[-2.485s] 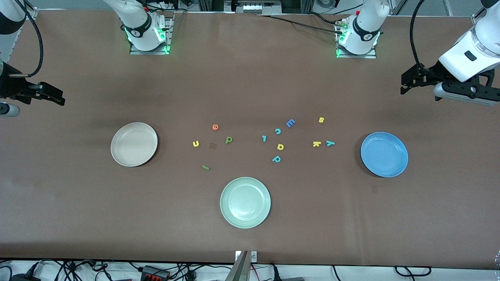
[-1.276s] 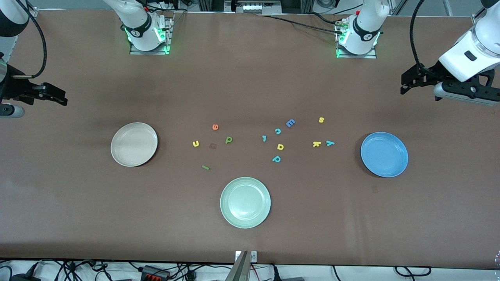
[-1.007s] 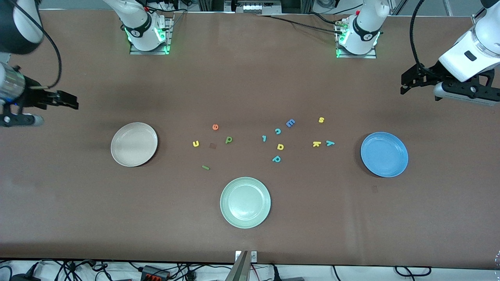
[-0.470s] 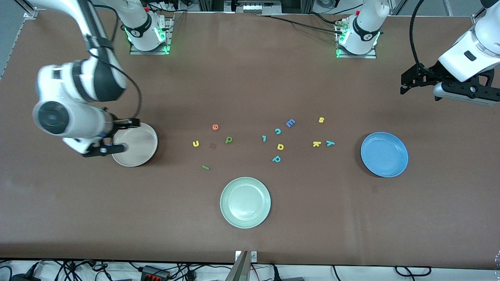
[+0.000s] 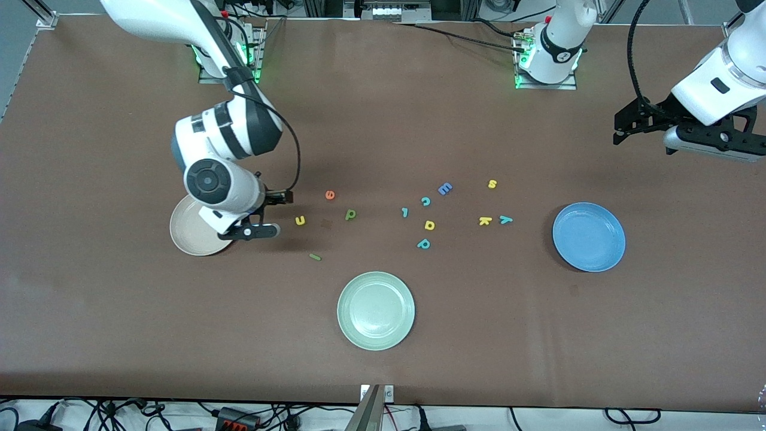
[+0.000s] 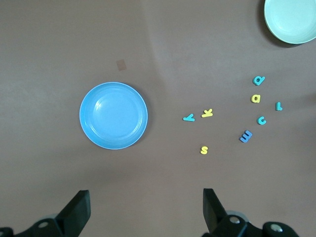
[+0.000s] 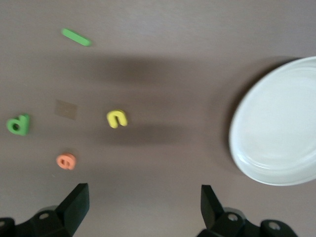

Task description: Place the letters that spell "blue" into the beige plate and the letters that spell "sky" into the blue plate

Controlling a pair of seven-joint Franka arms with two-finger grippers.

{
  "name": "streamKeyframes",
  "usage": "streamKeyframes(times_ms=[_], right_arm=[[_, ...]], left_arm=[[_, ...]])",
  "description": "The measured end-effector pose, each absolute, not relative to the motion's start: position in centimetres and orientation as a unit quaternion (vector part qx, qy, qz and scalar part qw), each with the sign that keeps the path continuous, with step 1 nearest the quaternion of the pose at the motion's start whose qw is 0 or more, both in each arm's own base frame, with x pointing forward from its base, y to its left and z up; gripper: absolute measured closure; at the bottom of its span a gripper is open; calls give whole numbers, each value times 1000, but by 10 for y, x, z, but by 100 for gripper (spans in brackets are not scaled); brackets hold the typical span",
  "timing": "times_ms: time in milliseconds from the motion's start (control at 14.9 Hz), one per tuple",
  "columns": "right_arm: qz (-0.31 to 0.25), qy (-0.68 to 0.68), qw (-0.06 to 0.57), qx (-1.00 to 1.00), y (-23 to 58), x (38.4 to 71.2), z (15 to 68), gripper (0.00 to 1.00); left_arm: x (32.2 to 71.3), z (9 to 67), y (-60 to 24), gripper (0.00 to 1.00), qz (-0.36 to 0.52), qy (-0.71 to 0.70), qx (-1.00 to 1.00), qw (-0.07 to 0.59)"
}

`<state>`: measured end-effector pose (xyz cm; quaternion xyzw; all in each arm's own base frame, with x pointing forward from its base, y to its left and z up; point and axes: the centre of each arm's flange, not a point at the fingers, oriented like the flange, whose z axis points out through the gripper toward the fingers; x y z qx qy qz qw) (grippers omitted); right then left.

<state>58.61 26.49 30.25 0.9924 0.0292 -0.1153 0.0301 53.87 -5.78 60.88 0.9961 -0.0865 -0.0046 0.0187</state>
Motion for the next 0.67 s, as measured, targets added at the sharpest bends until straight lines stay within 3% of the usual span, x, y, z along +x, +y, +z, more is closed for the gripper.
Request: streamKeyframes(times_ms=[403, 672], right_arm=[[-84, 16, 23, 996, 277, 575, 250, 0], [-76, 9, 19, 997, 278, 576, 249, 0]], left_arm=[[542, 590, -84, 0, -27, -110, 993, 18], [566, 514, -108, 0, -97, -129, 987, 22]])
